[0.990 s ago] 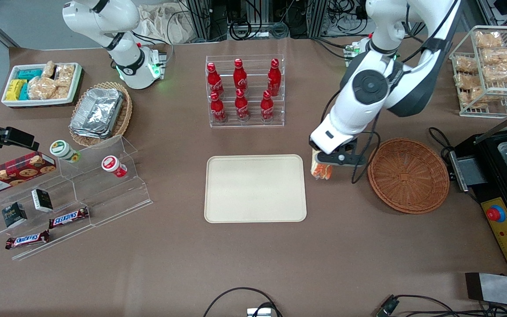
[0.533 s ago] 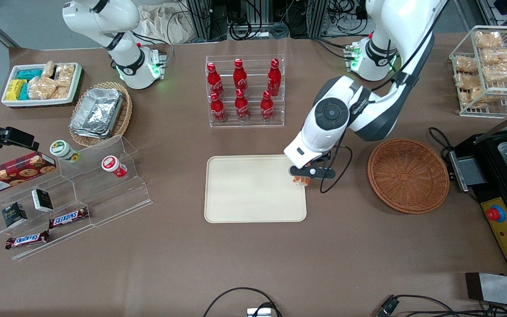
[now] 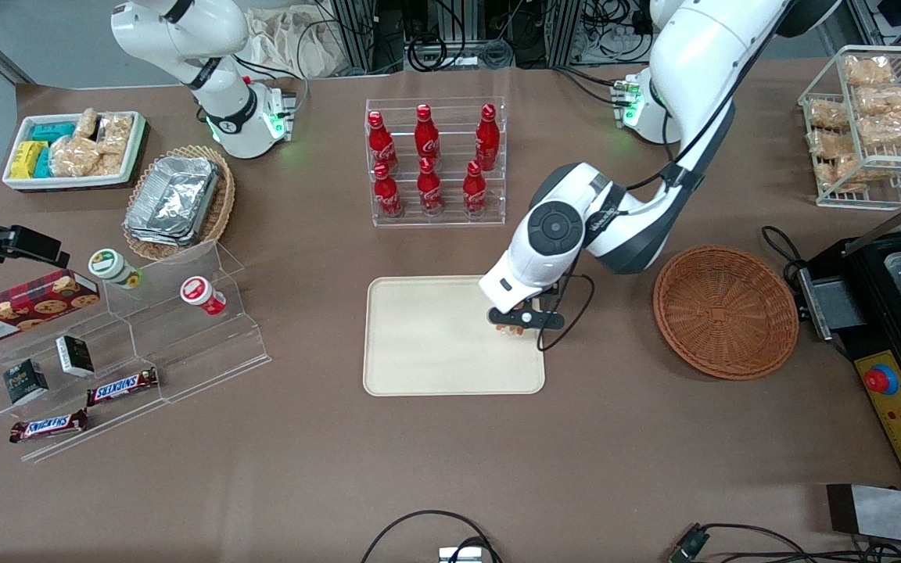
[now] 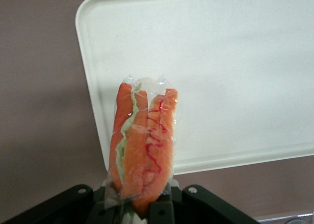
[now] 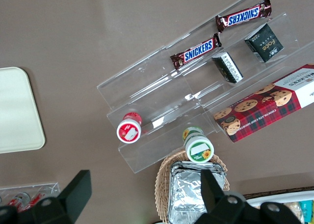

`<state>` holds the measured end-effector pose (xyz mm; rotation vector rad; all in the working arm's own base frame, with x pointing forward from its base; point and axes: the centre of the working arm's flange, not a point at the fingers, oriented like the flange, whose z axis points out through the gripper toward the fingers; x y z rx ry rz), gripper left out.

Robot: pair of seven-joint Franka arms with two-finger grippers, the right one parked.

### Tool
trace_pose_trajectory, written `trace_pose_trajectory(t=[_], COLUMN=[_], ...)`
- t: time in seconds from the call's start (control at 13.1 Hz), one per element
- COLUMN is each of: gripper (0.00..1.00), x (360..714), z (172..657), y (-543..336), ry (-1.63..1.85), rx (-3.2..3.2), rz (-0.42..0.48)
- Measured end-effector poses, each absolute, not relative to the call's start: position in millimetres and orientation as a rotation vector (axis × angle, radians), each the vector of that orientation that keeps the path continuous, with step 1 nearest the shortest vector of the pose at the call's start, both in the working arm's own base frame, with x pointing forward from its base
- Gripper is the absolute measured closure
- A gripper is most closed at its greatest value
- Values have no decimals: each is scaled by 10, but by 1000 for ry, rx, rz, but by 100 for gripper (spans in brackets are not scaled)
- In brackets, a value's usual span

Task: Place sandwich from basket to tray
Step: 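Lower the held sandwich toward the tray surface with the left gripper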

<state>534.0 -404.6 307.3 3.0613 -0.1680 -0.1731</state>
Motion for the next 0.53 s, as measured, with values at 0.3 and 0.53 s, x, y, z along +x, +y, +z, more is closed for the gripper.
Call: trace_pose_trajectory(t=[0.3, 0.53], gripper=[84, 84], x=[5424, 5397], z=[2800, 2635], y=[-4067, -4081], ry=[-184, -206], rx=[3079, 3093], rz=[-196, -221])
